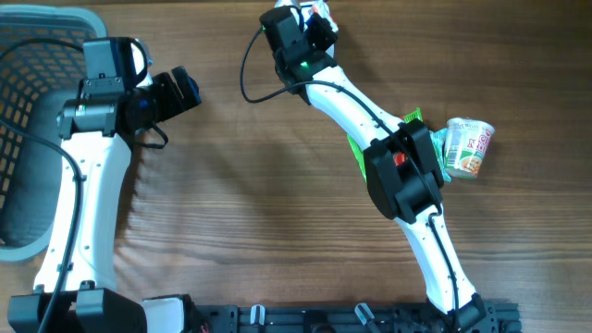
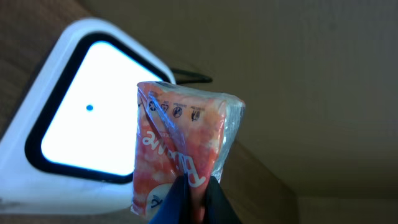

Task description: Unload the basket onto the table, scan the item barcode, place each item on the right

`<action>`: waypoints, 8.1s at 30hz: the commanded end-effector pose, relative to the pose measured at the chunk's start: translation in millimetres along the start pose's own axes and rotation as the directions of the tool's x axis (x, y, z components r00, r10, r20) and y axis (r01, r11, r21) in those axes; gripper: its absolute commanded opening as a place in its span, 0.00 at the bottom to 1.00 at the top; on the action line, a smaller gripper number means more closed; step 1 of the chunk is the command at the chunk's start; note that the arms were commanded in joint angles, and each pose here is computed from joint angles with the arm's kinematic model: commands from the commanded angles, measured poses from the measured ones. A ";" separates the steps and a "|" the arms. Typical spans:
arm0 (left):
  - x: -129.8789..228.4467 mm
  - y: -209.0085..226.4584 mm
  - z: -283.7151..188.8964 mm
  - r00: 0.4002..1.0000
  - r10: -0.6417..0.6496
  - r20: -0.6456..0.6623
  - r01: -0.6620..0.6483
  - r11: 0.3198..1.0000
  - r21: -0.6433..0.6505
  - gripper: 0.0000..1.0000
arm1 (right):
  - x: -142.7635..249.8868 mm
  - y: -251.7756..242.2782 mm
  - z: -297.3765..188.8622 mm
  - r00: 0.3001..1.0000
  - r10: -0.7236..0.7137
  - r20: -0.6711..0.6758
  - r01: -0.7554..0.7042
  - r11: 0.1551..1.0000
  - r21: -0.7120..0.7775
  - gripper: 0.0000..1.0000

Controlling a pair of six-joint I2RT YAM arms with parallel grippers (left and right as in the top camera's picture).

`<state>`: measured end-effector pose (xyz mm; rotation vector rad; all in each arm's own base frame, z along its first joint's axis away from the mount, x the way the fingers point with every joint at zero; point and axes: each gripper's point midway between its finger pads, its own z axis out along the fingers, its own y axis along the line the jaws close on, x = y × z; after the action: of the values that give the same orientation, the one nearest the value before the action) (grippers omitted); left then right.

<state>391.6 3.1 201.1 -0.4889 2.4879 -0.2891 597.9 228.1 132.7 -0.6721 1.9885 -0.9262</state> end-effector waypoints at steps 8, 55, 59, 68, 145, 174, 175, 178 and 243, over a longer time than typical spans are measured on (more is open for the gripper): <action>-4.5 1.2 -4.1 1.000 0.008 0.017 -0.008 1.000 -0.001 1.00 | -21.8 -62.7 -60.6 0.972 0.232 0.035 -0.222 0.957 -0.187 0.04; -4.5 1.2 -4.1 1.000 0.008 0.017 -0.008 1.000 -0.001 1.00 | 144.3 -69.1 -160.3 0.758 0.387 -0.525 -0.647 0.551 -0.528 1.00; -4.5 1.2 -4.1 1.000 0.008 0.017 -0.008 1.000 -0.001 1.00 | 143.3 -69.5 -159.8 0.758 0.391 -0.522 -0.647 0.550 -0.528 1.00; -4.6 1.1 -4.1 1.000 0.008 0.018 -0.008 1.000 0.000 1.00 | 143.2 -69.5 -159.8 0.758 0.391 -0.522 -0.647 0.550 -0.528 1.00; -4.5 1.2 -4.1 1.000 0.008 0.017 -0.008 1.000 -0.001 1.00 | 253.2 -310.2 -430.0 0.496 0.783 0.375 -0.613 0.622 -0.488 1.00; -4.5 1.2 -4.1 1.000 0.008 0.017 -0.008 1.000 -0.001 1.00 | 267.5 -172.1 -301.1 0.096 0.811 0.578 -0.628 0.499 -0.597 1.00; -4.5 1.2 -4.1 1.000 0.008 0.017 -0.008 1.000 -0.001 1.00 | 268.4 -168.2 -297.7 0.113 0.817 0.565 -0.630 0.498 -0.595 1.00; -4.5 1.2 -4.1 1.000 0.008 0.017 -0.008 1.000 -0.001 1.00 | 274.7 -148.6 -281.8 0.193 0.843 0.503 -0.641 0.496 -0.585 1.00; 31.3 -24.3 -262.7 0.823 0.024 0.568 -0.150 0.973 0.175 1.00 | 301.2 -104.6 -248.4 0.376 0.860 0.344 -0.682 0.508 -0.525 1.00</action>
<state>245.6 -6.8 415.7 -0.3030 1.8273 -0.3323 243.8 42.4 174.1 -0.0478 1.5796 0.2222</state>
